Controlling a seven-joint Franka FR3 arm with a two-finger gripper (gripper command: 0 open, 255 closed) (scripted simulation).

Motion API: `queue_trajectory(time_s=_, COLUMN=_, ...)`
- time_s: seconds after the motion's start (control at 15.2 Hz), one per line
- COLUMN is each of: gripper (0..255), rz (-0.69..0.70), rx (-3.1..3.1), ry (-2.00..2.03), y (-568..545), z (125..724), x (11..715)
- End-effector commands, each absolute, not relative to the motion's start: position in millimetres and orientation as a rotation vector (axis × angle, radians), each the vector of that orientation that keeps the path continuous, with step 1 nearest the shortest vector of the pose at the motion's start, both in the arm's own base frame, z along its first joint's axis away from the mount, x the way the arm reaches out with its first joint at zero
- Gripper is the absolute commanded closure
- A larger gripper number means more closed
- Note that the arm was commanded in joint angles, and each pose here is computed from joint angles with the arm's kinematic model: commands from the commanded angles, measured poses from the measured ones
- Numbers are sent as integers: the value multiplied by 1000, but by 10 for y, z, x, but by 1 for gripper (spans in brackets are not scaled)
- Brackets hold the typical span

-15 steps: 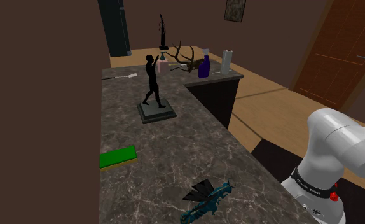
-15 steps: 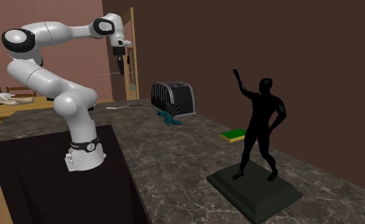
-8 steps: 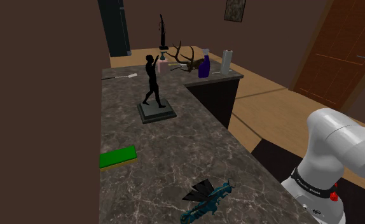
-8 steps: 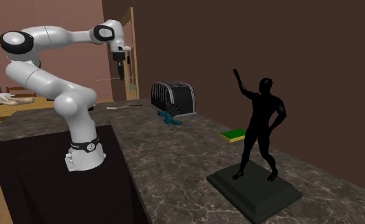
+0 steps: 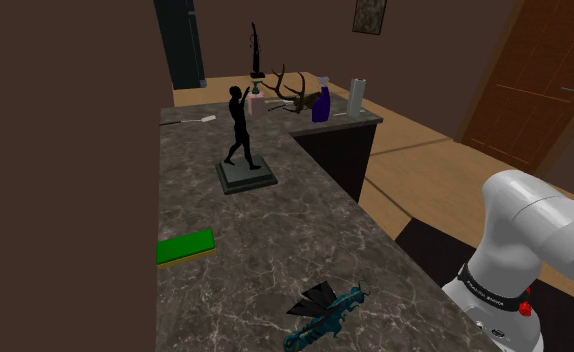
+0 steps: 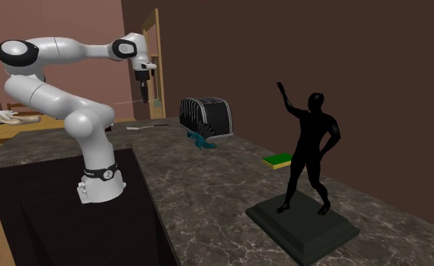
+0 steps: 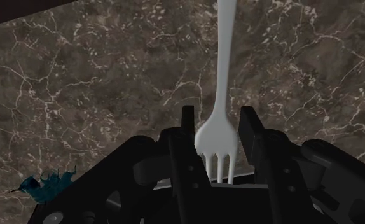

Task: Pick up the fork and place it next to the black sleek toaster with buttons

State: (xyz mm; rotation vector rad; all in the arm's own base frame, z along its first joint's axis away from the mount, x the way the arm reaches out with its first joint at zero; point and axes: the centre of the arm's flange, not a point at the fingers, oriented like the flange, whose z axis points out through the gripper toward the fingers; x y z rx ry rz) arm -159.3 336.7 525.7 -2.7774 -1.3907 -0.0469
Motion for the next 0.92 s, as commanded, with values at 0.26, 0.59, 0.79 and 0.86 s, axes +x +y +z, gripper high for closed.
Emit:
queue_trajectory(time_s=0.26, gripper=255, rz=-47, rx=-2777, ry=-1390, y=3375, z=4945, x=-1594)
queue_trajectory(time_s=0.59, gripper=255, rz=-47, rx=-2777, ry=-1390, y=3375, z=4681, x=-1594)
queue_trajectory(time_s=0.79, gripper=255, rz=-47, rx=-2777, ry=-1390, y=3375, z=4522, x=-1594)
queue_trajectory(time_s=0.86, gripper=255, rz=-47, rx=-2777, ry=-1390, y=3375, z=4469, x=-1594)
